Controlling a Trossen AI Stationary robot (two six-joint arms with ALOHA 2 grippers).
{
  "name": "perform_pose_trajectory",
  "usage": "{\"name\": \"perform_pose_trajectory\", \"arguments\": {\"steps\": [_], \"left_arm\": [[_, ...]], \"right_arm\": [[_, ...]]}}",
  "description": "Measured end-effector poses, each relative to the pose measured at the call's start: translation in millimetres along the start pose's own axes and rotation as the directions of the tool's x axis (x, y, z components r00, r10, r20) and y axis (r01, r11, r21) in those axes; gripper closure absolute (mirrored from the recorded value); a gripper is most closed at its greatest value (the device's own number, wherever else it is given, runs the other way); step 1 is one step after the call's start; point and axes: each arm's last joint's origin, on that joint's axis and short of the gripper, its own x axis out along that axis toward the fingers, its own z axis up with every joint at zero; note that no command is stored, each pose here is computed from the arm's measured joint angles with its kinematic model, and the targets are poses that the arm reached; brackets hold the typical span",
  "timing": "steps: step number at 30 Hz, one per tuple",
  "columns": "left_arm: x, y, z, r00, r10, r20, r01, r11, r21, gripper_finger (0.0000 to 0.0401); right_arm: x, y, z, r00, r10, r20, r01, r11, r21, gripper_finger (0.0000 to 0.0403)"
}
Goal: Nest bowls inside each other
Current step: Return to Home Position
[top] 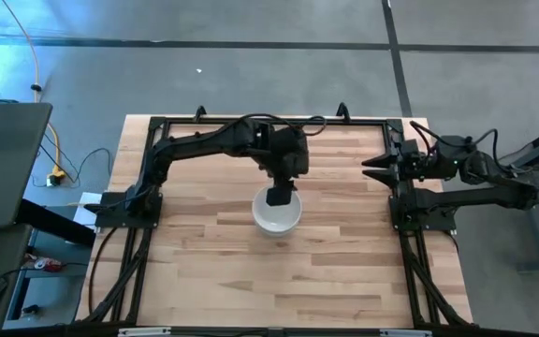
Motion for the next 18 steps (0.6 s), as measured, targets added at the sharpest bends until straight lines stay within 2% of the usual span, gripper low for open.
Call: {"name": "perform_pose_trajectory", "arguments": {"steps": [3,10,18], "left_arm": [[-13,-6,0,0.999,-0.002,0.052,0.0,0.999,0.043,0.023],[-55,-19,-3,0.989,-0.002,0.151,-0.009,0.997,0.072,0.0235],[-112,-30,-22,0.965,0.004,0.263,-0.028,0.996,0.089,0.0236]], "right_arm": [[-2,1,1,1.0,0.024,0.01,-0.024,1.0,-0.001,0.0292],[-14,3,8,0.991,0.07,0.11,-0.068,0.997,-0.029,0.0292],[-29,4,11,0.976,0.105,0.189,-0.091,0.993,-0.08,0.0292]]}}
